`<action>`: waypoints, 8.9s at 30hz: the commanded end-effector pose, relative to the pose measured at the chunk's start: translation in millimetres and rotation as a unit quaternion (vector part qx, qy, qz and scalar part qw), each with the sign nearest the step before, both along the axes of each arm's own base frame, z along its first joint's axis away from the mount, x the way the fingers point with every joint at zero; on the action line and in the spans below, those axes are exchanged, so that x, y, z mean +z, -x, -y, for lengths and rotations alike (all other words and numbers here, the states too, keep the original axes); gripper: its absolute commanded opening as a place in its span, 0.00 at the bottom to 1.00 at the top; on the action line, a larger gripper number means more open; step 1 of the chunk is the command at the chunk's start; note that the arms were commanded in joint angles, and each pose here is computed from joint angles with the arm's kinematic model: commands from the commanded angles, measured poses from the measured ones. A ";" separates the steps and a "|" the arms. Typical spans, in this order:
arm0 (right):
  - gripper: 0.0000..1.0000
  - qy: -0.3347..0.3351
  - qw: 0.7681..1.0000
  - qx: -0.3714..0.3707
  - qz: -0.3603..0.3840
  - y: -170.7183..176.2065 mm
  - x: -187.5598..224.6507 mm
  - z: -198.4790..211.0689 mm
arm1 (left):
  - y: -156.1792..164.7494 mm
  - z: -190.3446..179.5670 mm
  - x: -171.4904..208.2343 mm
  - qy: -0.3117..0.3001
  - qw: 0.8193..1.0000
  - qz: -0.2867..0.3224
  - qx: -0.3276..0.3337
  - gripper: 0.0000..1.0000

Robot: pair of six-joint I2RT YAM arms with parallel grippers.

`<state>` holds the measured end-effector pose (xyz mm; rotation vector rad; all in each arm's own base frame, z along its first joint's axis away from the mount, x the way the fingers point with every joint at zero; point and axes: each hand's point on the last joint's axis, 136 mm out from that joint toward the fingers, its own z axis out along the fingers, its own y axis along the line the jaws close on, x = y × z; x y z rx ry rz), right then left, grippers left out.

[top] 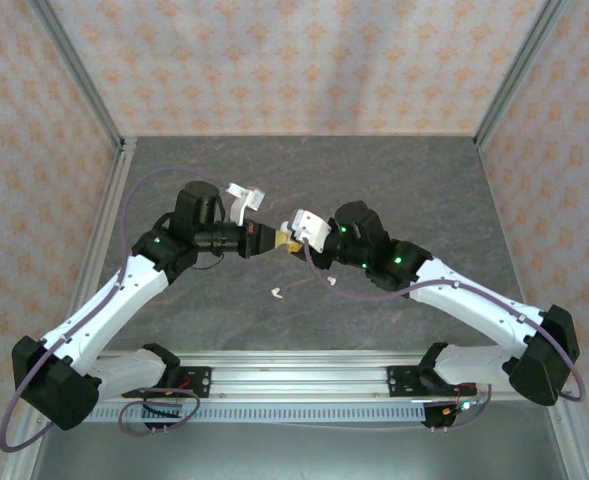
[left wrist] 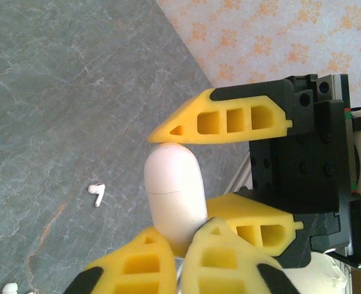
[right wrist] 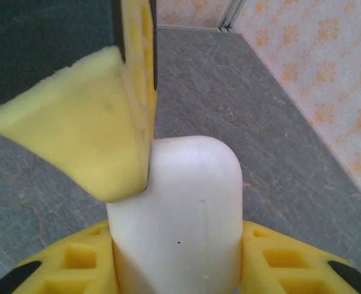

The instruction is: Insert wireless bluetooth earbuds into charging case

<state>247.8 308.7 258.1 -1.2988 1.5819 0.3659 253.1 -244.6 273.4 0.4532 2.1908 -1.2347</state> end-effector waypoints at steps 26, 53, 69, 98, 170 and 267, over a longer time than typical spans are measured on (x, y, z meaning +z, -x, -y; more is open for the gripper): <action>0.28 0.008 1.000 0.001 -0.008 4.1 16.2 -1.1 | -6.7 17.5 3.9 0.011 0.999 -0.004 -0.038 0.12; 0.81 -0.135 0.971 0.027 -0.194 32.0 44.2 3.2 | 33.7 -3.2 6.7 0.010 0.966 0.238 -0.098 0.00; 0.80 -0.181 0.945 -0.027 -0.272 -21.7 46.3 11.4 | 43.6 -4.1 3.4 0.010 0.961 0.251 -0.116 0.00; 0.64 0.069 0.796 -0.369 -0.475 -11.2 -148.1 18.4 | 32.0 -130.7 -6.0 -0.160 0.909 0.316 0.221 0.00; 0.27 0.109 0.771 -0.351 -0.519 -16.9 -174.3 -42.3 | 47.9 -107.3 4.0 -0.088 0.909 0.372 0.165 0.00; 0.29 -0.461 0.789 -0.199 -0.354 -18.9 87.3 -37.3 | -33.7 -20.5 73.3 -0.042 0.856 0.486 0.171 0.00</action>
